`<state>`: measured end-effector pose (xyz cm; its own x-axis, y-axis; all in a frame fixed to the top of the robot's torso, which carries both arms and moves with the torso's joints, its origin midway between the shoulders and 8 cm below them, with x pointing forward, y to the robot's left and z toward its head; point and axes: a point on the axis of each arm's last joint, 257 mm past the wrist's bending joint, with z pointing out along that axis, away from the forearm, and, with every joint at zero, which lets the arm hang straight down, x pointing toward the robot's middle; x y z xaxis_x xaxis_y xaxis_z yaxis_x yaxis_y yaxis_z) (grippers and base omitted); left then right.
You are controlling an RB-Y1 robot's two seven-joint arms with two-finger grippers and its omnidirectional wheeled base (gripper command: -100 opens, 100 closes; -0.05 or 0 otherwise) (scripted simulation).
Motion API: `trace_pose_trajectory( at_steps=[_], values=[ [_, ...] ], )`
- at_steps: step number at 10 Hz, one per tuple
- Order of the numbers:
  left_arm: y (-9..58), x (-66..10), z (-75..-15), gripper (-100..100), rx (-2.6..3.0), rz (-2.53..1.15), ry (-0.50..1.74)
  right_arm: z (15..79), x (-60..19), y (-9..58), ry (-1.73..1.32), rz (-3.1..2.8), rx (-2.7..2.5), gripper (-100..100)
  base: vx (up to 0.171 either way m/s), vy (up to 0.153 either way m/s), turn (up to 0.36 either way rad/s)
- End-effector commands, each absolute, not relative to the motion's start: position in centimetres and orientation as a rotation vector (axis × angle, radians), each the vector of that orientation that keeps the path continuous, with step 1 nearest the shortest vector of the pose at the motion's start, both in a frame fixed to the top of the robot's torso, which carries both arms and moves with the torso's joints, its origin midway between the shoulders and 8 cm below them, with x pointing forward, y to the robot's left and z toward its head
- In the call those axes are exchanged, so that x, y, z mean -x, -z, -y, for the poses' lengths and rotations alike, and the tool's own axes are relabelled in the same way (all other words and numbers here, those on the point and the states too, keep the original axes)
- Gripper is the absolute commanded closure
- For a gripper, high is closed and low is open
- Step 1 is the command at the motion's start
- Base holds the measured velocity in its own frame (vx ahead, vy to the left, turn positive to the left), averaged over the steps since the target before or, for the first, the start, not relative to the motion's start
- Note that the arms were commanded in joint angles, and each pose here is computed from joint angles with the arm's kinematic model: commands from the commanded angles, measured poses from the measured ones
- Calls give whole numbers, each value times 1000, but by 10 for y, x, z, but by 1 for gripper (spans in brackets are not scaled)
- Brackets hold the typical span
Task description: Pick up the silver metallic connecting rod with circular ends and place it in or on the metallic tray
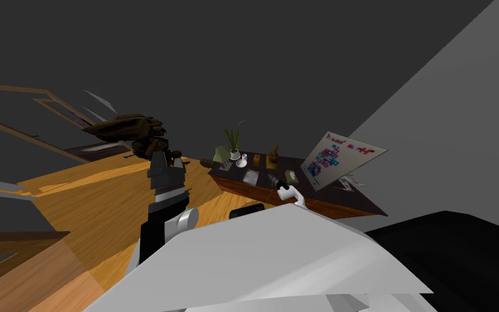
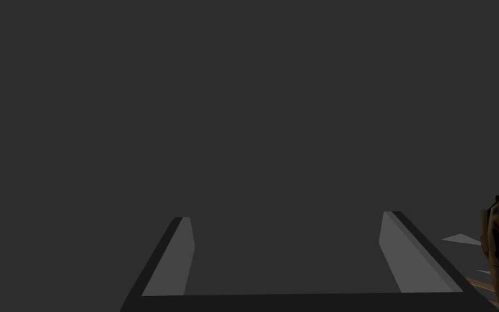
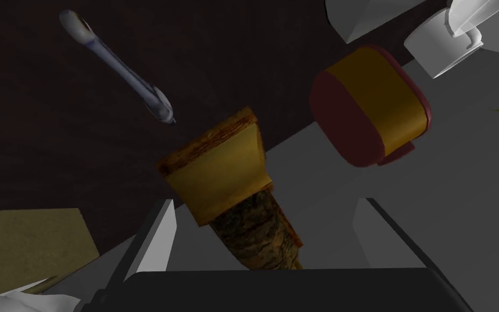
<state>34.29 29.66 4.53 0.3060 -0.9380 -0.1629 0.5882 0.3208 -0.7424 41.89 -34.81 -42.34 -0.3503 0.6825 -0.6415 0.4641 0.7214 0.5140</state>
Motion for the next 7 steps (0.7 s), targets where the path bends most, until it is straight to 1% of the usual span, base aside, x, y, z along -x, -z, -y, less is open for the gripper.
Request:
trace_pose_trajectory(
  at_steps=[1, 2, 4, 6, 7],
  values=[
    [-45, -343, -297, 0, 632, -659, 1103, 359, -409, 444, -230, -2084, -869, -100, 11, -10, 157],
    [-45, -343, -297, 0, 632, -659, 1103, 367, -404, 454, -181, -2127, -852, -100, 19, -16, 265],
    [-45, -343, -297, 0, 632, -659, 1103, 380, -389, 475, -107, -2198, -858, -100, 16, -14, 91],
    [-45, -343, -297, 0, 632, -659, 1103, 401, -371, 498, 5, -2292, -841, -100, 20, -10, 222],
    [-45, -343, -297, 0, 632, -659, 1103, 402, -369, 499, 10, -2298, -845, -100, 16, -14, 66]
  ],
)
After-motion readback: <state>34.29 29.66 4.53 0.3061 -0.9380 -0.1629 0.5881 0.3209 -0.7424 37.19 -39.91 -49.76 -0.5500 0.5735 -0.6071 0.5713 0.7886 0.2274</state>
